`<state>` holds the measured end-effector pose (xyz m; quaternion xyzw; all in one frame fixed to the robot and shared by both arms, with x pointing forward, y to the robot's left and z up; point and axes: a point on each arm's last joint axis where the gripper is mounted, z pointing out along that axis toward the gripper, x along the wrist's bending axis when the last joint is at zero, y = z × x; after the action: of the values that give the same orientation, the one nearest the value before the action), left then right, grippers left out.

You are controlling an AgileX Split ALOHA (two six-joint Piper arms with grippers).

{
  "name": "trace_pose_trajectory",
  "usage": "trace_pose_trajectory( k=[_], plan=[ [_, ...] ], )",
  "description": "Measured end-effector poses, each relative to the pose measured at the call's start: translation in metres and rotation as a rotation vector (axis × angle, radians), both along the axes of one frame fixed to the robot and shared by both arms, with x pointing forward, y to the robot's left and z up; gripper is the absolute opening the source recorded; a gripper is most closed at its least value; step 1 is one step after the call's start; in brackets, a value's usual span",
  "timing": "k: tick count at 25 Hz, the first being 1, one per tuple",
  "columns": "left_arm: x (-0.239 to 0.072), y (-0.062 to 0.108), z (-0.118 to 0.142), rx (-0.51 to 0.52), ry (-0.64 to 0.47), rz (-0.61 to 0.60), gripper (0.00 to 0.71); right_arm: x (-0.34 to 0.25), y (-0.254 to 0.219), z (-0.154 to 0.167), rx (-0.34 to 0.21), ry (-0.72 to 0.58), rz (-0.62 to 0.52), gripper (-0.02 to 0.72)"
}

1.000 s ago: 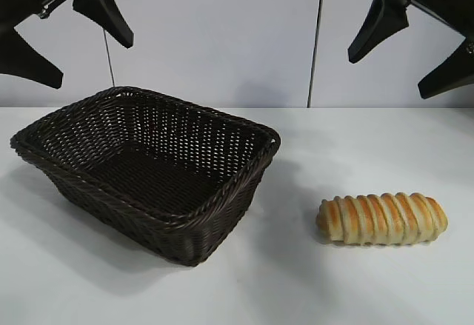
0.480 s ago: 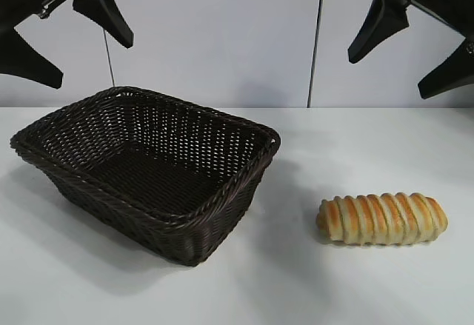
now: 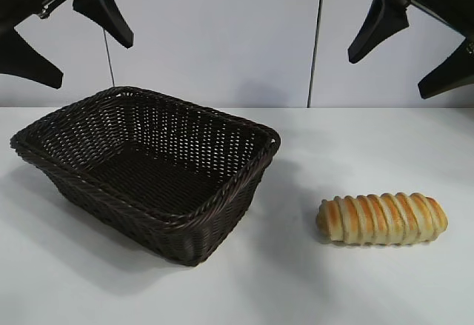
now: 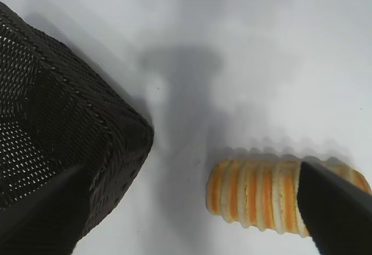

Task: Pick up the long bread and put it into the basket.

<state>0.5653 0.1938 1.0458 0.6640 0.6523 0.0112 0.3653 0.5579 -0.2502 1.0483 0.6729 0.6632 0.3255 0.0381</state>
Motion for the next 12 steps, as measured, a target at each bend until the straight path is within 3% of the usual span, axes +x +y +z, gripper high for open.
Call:
trace_pose_trajectory(
  k=[4,12],
  plan=[
    [0.000,0.001,0.001,0.069,-0.039,-0.076,0.695,0.000,0.000,0.000,0.000,0.000,0.000,0.695],
    [0.004,0.017,-0.018,0.409,-0.060,-0.274,0.695,0.000,0.000,0.000,0.000,0.000,0.000,0.695]
  ],
)
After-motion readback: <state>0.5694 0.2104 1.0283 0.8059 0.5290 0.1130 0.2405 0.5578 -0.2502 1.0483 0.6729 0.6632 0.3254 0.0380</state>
